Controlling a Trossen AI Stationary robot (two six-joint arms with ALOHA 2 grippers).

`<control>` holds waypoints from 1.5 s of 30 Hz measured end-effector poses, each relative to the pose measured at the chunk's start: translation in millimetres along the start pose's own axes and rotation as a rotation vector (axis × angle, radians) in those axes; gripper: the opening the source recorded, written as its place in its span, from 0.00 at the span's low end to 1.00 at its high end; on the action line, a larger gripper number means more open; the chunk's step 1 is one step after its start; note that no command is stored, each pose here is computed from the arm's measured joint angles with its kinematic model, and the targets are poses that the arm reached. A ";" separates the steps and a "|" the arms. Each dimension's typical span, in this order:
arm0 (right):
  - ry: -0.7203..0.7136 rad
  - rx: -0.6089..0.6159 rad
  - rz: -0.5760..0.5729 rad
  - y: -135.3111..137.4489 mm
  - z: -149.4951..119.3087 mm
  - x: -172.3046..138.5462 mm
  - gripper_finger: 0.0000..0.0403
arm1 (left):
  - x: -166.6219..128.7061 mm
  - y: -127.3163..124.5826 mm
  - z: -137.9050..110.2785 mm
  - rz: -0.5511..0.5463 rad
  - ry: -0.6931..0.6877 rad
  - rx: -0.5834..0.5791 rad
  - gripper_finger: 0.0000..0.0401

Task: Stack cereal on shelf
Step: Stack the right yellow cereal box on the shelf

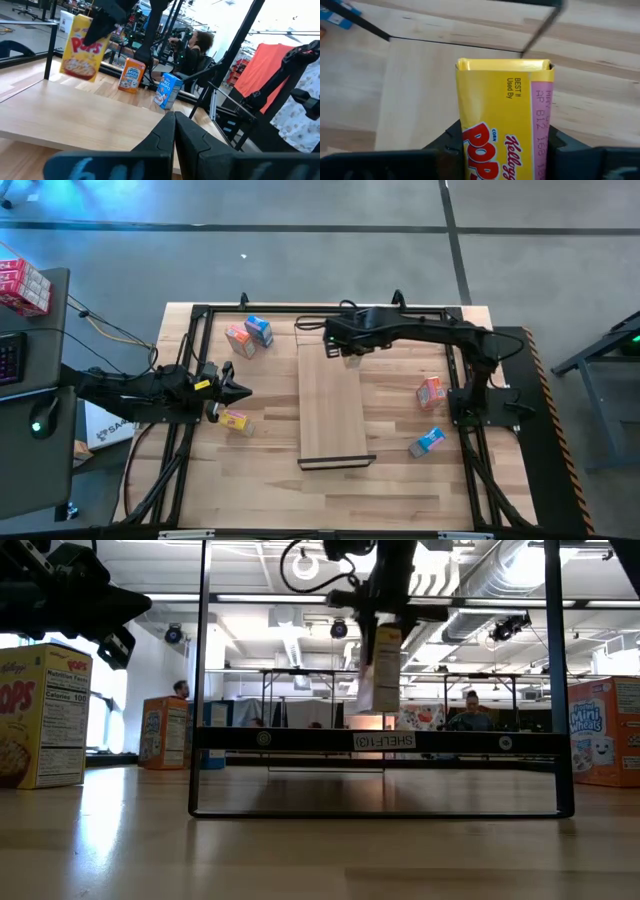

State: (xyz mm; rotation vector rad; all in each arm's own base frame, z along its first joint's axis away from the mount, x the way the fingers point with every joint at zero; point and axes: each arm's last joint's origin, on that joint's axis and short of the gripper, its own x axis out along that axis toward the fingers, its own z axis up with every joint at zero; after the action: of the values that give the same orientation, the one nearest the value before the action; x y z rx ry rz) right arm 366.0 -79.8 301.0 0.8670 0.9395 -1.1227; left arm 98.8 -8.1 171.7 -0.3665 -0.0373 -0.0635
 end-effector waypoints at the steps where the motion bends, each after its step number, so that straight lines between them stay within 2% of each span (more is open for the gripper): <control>1: 0.000 -0.002 -0.008 1.9 -0.1 3.2 0.28 | 0.0 -0.1 0.0 -0.001 0.000 0.000 0.00; 7: 0.019 0.042 -0.072 2.4 -4.8 22.9 0.28 | 0.0 -0.1 0.1 -0.001 0.000 0.000 0.00; 15: -0.007 0.097 -0.081 1.6 -4.3 25.6 0.29 | 0.0 0.0 0.1 0.000 0.000 0.000 0.00; 28: -0.014 0.110 -0.058 5.7 -1.5 32.1 0.40 | 0.0 -0.1 0.0 -0.001 0.000 0.000 0.00; 45: -0.011 0.066 -0.067 4.3 -0.2 32.8 0.57 | 0.0 -0.1 0.1 -0.001 0.000 0.000 0.00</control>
State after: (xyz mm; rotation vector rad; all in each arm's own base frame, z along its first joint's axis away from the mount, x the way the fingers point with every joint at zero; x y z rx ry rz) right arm 375.5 -89.8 270.9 0.8870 0.9323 -1.2212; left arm 98.8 -8.1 171.8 -0.3666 -0.0376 -0.0640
